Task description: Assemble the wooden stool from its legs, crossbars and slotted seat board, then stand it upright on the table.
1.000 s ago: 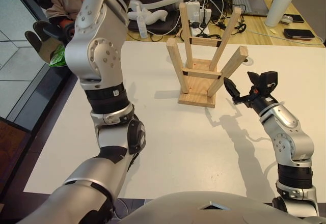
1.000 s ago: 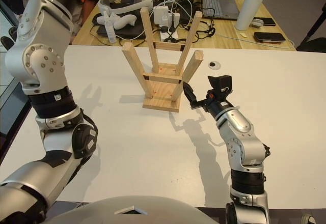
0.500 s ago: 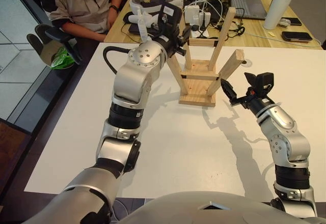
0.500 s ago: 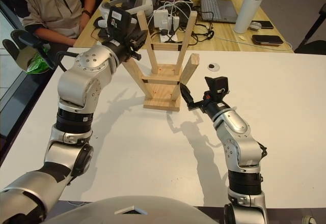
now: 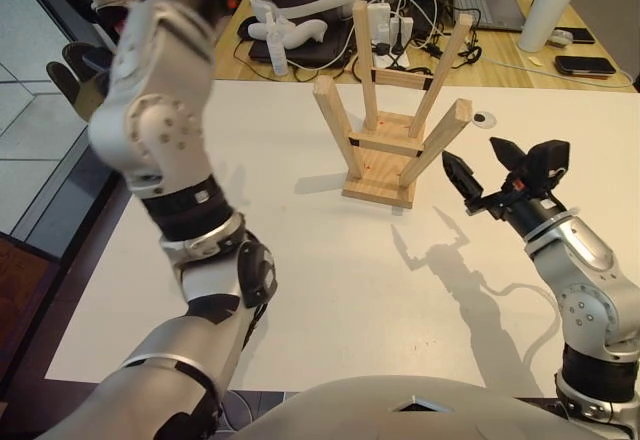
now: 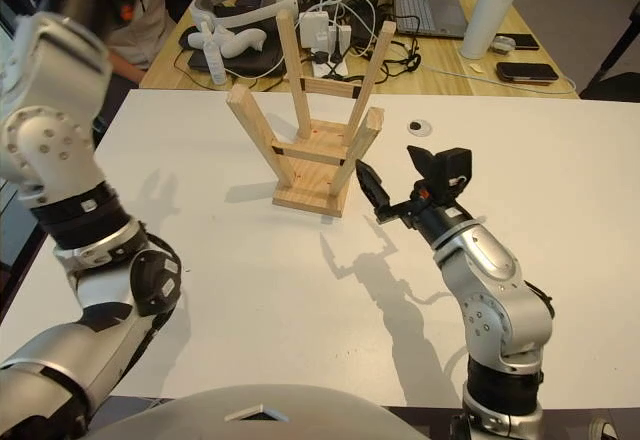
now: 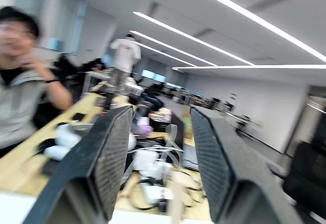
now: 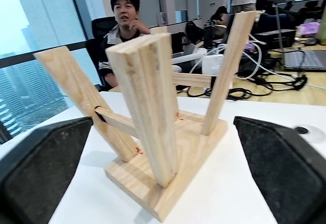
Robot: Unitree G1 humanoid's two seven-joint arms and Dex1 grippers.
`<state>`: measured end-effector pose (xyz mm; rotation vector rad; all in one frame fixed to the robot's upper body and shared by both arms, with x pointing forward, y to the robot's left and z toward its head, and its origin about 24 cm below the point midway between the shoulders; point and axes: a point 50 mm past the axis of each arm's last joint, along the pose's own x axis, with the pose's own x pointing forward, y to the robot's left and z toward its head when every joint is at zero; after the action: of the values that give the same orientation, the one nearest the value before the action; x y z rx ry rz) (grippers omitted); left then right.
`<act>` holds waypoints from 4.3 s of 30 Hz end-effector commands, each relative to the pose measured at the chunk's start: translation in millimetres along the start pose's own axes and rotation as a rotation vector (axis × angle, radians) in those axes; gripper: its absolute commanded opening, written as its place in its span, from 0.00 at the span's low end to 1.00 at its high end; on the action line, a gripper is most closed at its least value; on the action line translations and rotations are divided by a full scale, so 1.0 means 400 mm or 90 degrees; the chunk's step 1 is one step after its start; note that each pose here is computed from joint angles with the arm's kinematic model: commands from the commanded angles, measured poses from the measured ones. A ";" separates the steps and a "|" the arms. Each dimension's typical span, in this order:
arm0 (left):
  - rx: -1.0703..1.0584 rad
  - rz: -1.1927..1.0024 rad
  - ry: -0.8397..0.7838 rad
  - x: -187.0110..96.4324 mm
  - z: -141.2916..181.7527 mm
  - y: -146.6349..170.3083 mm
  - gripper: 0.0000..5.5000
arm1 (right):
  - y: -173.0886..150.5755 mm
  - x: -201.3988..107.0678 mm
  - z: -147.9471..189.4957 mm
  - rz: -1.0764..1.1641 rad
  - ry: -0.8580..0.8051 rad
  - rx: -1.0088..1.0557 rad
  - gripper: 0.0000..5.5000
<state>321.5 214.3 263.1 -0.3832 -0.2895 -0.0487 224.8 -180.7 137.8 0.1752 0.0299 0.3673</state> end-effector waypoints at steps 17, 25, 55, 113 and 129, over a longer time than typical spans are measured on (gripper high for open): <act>0.453 0.280 0.387 -0.048 -0.315 0.289 0.09 | -0.122 0.198 -0.089 -0.544 0.208 0.040 0.57; 0.532 0.401 0.402 -0.165 -0.187 0.486 0.09 | -0.304 0.076 -0.028 -0.625 0.183 -0.078 0.57; 0.312 -0.280 0.502 -0.124 -0.440 -0.246 0.09 | 0.083 0.302 0.028 -0.142 0.102 0.242 0.57; 0.059 -0.096 0.535 -0.135 -0.458 -0.242 0.09 | 0.065 0.283 -0.006 -0.155 0.129 0.241 0.57; 0.085 -0.108 0.535 -0.134 -0.457 -0.237 0.09 | 0.047 0.267 -0.010 -0.164 0.131 0.226 0.57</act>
<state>308.6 79.8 102.8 -0.1767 0.5594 -0.2241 317.2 -148.5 128.9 0.4549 0.3275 -0.0154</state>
